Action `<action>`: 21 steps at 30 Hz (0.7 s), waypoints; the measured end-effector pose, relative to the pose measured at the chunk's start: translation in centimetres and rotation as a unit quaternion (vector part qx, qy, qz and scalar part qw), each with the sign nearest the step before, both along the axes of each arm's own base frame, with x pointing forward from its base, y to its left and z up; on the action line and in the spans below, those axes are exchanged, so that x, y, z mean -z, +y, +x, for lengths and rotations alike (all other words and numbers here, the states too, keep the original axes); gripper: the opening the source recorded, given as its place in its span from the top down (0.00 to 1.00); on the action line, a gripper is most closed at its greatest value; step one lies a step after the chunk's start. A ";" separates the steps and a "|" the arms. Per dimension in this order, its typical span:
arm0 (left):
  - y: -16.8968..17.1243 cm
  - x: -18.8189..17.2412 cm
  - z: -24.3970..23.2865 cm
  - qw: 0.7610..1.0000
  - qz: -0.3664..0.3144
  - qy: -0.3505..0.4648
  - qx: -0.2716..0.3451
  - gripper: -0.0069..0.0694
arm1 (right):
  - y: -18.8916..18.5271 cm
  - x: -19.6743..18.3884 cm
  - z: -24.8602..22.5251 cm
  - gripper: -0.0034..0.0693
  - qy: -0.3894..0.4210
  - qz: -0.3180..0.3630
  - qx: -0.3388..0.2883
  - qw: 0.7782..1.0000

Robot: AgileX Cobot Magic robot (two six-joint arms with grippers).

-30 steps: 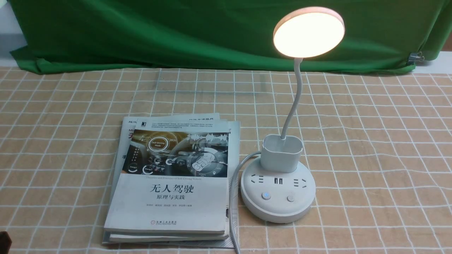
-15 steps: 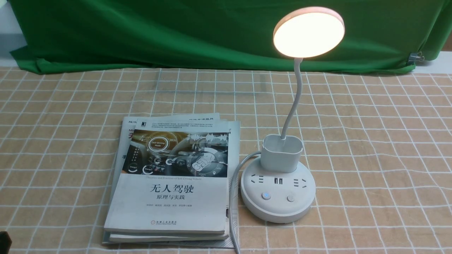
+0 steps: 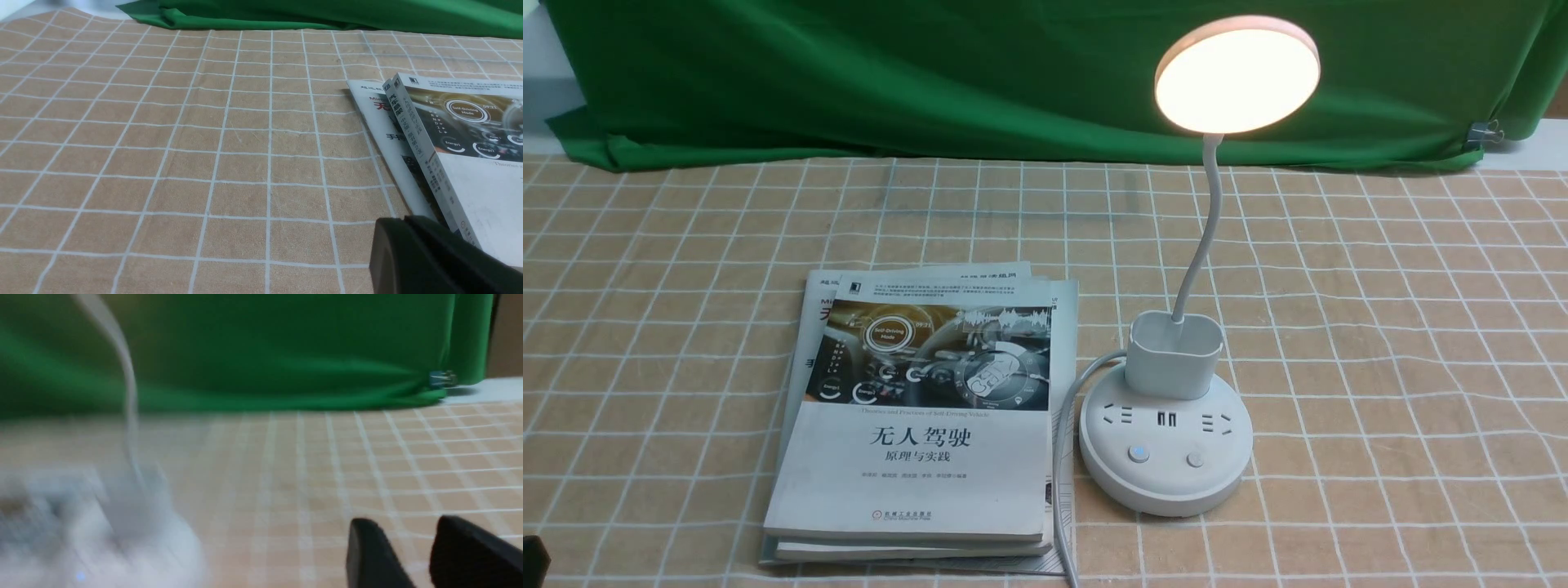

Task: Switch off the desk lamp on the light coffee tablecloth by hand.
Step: 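Press the power button on the lamp base to turn the lamp off with the right gripper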

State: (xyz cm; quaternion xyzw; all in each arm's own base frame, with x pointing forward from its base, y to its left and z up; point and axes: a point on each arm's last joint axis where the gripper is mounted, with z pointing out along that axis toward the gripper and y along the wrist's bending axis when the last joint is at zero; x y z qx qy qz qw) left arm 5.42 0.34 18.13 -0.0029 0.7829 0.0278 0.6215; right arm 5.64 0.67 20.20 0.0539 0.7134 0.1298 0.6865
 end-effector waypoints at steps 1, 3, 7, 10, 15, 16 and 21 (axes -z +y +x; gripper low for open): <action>0.0 0.0 0.0 1.000 0.000 0.000 0.000 0.90 | 0.0 -0.3 0.0 0.63 -0.012 0.048 0.002 0.999; 0.0 0.0 0.0 1.000 0.000 0.000 0.000 0.90 | -0.1 -0.9 0.0 0.63 -0.034 0.124 0.003 0.992; 0.0 0.0 0.0 1.000 0.000 0.000 0.000 0.90 | -0.3 -1.8 -0.1 0.63 -0.079 0.175 0.001 0.981; 0.0 0.0 0.0 1.000 0.000 0.000 0.000 0.90 | -0.3 -2.2 -0.2 0.63 -0.101 0.183 0.000 0.978; 0.0 0.0 0.0 1.000 0.000 0.000 0.000 0.90 | 0.0 -3.3 0.1 0.75 -0.007 0.148 -0.002 0.989; 0.0 0.0 0.0 1.000 0.000 0.000 0.000 0.90 | 0.2 -4.4 0.3 0.78 0.020 0.120 -0.005 0.993; 0.0 0.0 0.0 1.000 0.000 0.000 0.000 0.90 | 1.0 -10.3 2.9 0.85 0.179 -0.034 -0.042 0.982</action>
